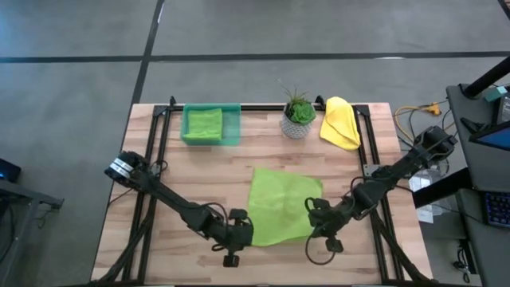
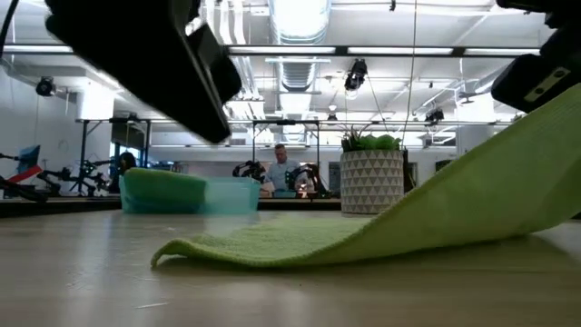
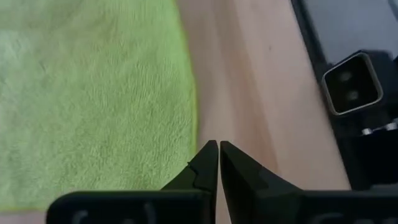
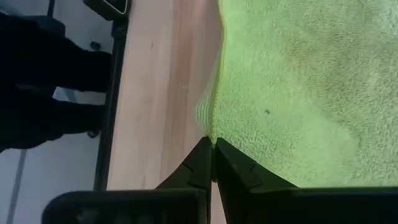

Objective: Fold microfiber towels
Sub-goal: Fold the yellow-green microfiber cloth

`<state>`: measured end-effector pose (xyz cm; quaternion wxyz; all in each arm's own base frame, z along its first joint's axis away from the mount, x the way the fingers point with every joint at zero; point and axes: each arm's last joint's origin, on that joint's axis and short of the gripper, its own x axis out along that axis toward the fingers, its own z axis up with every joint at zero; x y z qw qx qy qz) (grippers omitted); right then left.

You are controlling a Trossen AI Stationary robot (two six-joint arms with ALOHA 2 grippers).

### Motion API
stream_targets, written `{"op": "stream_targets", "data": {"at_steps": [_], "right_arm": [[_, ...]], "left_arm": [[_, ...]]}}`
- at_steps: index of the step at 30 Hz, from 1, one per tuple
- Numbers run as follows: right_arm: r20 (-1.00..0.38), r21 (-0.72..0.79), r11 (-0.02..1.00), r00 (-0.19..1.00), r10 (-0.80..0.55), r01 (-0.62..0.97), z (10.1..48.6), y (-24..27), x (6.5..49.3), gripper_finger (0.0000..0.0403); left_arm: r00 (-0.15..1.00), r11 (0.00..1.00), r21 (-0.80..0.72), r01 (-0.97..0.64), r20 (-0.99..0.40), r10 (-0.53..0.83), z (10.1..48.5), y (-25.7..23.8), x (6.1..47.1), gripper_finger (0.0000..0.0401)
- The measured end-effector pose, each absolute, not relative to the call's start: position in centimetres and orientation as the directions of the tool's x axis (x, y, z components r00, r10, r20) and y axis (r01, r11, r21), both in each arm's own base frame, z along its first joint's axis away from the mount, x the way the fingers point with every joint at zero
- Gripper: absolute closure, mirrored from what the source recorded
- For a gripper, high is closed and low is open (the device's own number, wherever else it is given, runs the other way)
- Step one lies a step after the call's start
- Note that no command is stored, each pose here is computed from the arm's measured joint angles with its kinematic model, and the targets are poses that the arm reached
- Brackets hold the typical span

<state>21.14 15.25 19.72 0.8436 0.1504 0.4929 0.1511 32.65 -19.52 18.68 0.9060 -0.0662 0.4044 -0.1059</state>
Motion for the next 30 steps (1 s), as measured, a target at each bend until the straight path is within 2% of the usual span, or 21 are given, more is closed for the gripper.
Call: {"op": "stream_targets", "data": {"at_steps": [7,16,20,23,25,30], "right_arm": [[-0.784,0.415,0.905,0.466,0.409,-0.097,19.7,15.2,21.2,0.0392],[-0.783,0.451,0.889,0.441,0.439,-0.084,19.7,15.3,21.1,0.0392],[-0.783,0.462,0.884,0.435,0.445,-0.074,19.7,15.3,21.1,0.0392],[-0.782,0.465,0.883,0.435,0.445,-0.067,19.7,15.3,21.1,0.0392],[-0.782,0.466,0.882,0.435,0.445,-0.065,19.7,15.3,21.1,0.0392],[-0.778,0.472,0.880,0.440,0.447,-0.059,19.8,15.3,21.1,0.0392]], "left_arm": [[0.680,0.959,-0.186,0.212,-0.678,-0.281,18.0,-19.9,33.6,0.0384],[0.618,0.971,-0.129,0.201,-0.753,-0.228,15.2,-19.4,34.0,0.0265],[0.582,0.975,-0.116,0.188,-0.787,-0.206,14.1,-19.2,34.0,0.0238],[0.563,0.978,-0.110,0.176,-0.804,-0.192,13.7,-19.2,34.0,0.0245],[0.541,0.983,-0.099,0.155,-0.824,-0.168,13.5,-19.1,33.8,0.0266],[0.489,0.989,-0.077,0.128,-0.863,-0.130,13.7,-18.8,33.2,0.0375]]}}
